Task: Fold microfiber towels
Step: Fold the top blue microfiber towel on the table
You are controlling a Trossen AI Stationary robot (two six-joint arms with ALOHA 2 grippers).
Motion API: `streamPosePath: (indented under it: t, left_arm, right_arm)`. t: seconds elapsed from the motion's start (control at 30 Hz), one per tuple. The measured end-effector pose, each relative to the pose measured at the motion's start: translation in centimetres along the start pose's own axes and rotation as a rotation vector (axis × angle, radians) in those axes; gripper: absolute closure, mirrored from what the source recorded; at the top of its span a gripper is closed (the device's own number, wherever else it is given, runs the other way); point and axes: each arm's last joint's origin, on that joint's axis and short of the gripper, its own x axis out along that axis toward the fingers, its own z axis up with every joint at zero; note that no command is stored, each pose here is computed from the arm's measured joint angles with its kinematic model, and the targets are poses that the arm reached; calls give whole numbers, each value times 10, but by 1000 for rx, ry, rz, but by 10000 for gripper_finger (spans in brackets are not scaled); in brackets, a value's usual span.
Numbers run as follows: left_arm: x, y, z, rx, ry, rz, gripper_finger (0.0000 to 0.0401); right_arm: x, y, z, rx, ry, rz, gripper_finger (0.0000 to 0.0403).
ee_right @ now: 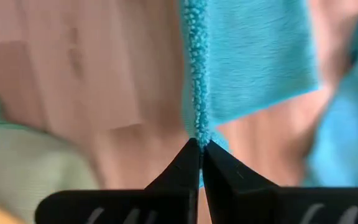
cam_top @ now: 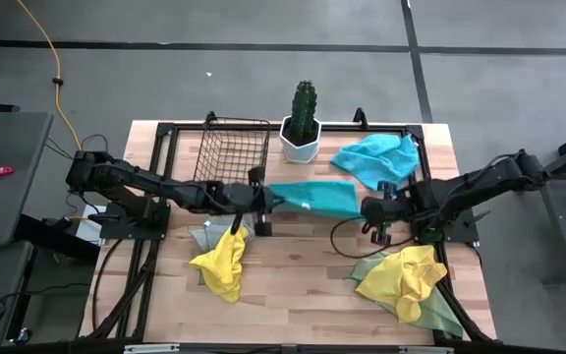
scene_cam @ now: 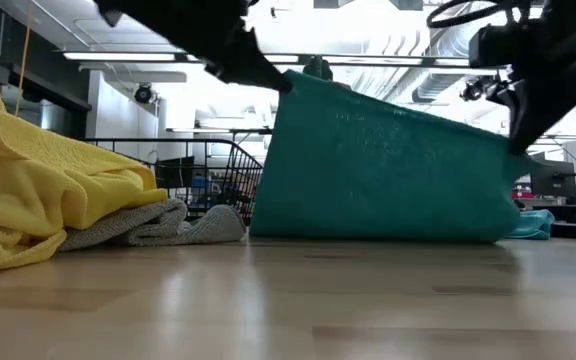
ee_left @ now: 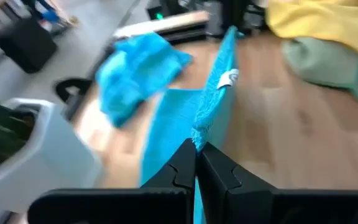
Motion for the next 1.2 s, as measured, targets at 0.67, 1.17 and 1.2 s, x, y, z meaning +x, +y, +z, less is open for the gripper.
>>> streamPosePath:
  t: [0.67,1.17,1.2]
  left_arm:
    - [46,-29,-58,-139,139,168,401]
    - [42,-25,-65,-200,210,239,401]
    - [42,-25,-67,-202,214,247,401]
  right_arm:
    - [21,-13,15,161,-34,-155,403]
    - [41,-37,28,289,-3,-245,403]
    - [41,-38,28,295,-6,-245,403]
